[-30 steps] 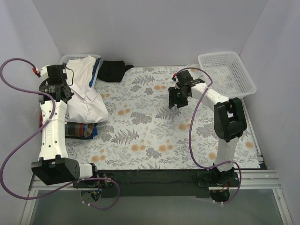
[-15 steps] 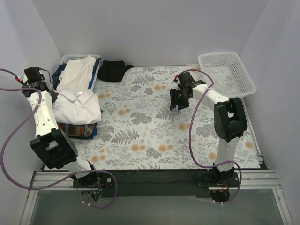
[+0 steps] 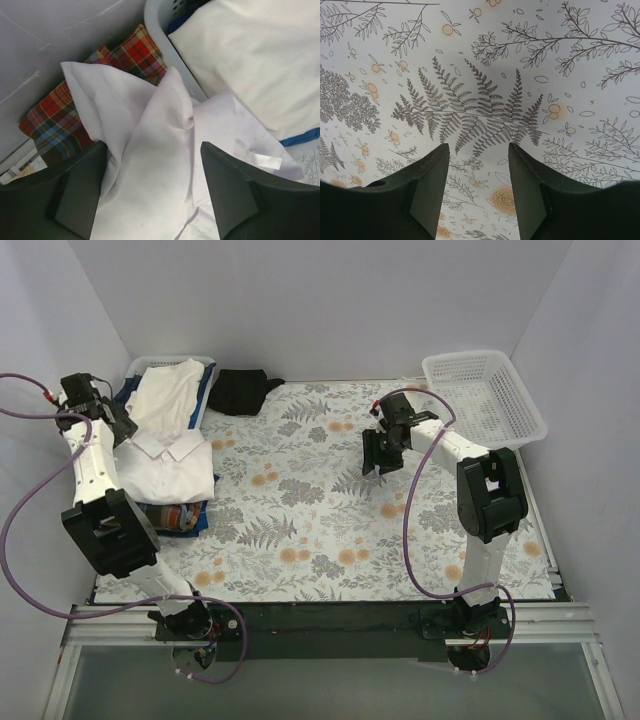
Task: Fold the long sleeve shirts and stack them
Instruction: Neatly place the folded shirt to the corner
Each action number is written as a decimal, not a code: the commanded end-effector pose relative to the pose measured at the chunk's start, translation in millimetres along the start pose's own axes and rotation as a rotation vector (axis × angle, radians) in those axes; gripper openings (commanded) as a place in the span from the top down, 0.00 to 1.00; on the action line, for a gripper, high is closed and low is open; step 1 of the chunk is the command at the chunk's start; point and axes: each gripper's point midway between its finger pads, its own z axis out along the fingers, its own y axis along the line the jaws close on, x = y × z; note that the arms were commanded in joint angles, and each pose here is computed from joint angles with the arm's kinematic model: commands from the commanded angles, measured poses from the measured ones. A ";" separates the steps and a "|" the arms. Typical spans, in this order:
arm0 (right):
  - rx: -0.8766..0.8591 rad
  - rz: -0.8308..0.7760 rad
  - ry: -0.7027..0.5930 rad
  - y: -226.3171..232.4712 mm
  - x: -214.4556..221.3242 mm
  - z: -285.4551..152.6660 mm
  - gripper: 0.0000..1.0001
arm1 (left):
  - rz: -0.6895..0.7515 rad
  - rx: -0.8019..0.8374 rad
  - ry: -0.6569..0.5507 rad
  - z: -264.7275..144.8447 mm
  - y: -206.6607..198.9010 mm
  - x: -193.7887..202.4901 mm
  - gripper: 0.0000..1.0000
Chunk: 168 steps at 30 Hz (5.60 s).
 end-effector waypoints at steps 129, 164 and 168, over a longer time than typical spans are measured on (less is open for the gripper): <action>-0.170 -0.227 0.117 103.7 3.1 21.6 0.41 | -0.208 -0.172 -0.013 2.7 81.0 104.8 1.00; -0.175 -0.204 0.160 98.9 7.9 15.0 0.41 | -0.212 -0.100 -0.295 -93.6 65.8 -3.5 0.14; -0.178 -0.199 0.163 99.5 8.9 14.6 0.41 | -0.199 0.026 -0.250 -102.0 47.3 10.0 0.13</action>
